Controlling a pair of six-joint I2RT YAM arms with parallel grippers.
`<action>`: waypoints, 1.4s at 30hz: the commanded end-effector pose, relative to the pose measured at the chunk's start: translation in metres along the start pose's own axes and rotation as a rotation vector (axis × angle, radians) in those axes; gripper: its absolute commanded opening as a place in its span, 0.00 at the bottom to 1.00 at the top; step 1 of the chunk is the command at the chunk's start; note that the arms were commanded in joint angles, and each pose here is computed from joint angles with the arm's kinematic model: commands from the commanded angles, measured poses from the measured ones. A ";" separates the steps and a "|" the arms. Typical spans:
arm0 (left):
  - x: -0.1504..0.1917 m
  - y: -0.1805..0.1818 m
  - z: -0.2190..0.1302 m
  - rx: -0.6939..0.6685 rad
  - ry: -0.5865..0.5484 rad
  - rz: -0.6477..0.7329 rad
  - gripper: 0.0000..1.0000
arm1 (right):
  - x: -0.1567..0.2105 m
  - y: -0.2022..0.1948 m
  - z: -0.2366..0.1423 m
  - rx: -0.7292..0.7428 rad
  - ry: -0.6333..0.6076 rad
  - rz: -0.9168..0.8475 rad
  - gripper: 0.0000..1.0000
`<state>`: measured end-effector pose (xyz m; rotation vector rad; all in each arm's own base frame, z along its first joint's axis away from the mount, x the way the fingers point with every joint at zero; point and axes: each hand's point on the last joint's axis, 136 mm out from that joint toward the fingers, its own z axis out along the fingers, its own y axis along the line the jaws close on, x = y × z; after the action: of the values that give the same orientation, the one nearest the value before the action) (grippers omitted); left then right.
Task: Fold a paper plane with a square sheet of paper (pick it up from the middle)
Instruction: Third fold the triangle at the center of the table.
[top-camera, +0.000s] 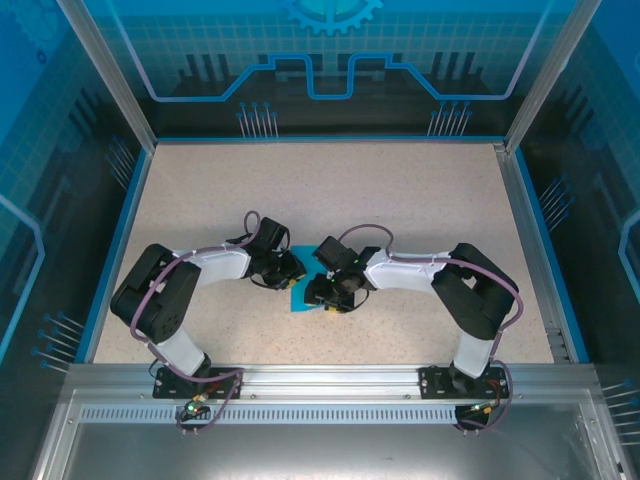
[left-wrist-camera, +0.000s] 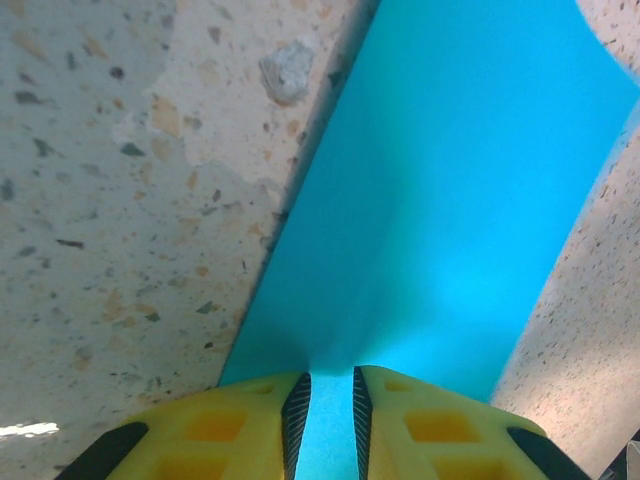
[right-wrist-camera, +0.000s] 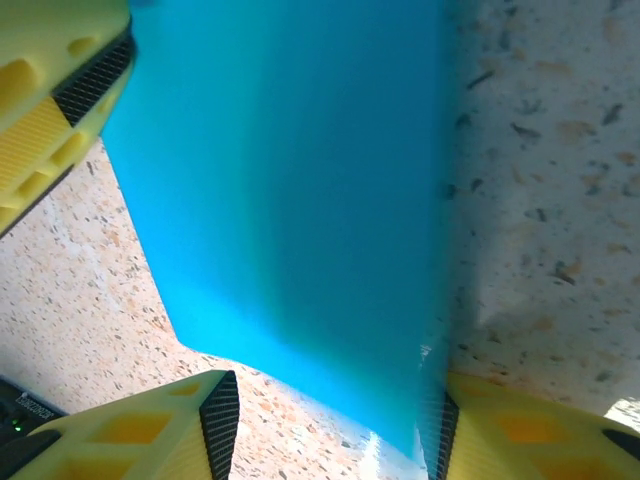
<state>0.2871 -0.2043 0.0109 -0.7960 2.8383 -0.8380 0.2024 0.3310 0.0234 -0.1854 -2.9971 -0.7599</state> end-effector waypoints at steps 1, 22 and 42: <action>0.014 0.064 0.014 -0.213 0.037 -0.082 0.25 | -0.001 0.005 0.004 -0.026 0.010 0.003 0.52; 0.014 0.050 0.008 -0.163 0.039 -0.053 0.26 | -0.013 -0.006 -0.018 -0.135 -0.107 0.092 0.11; 0.001 -0.070 -0.011 0.221 0.088 0.219 0.33 | -0.007 -0.053 -0.051 0.006 0.009 -0.001 0.00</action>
<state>0.3158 -0.2450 0.0604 -0.4686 2.7495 -1.1175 0.2106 0.2624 0.0367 -0.2324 -3.0207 -0.7528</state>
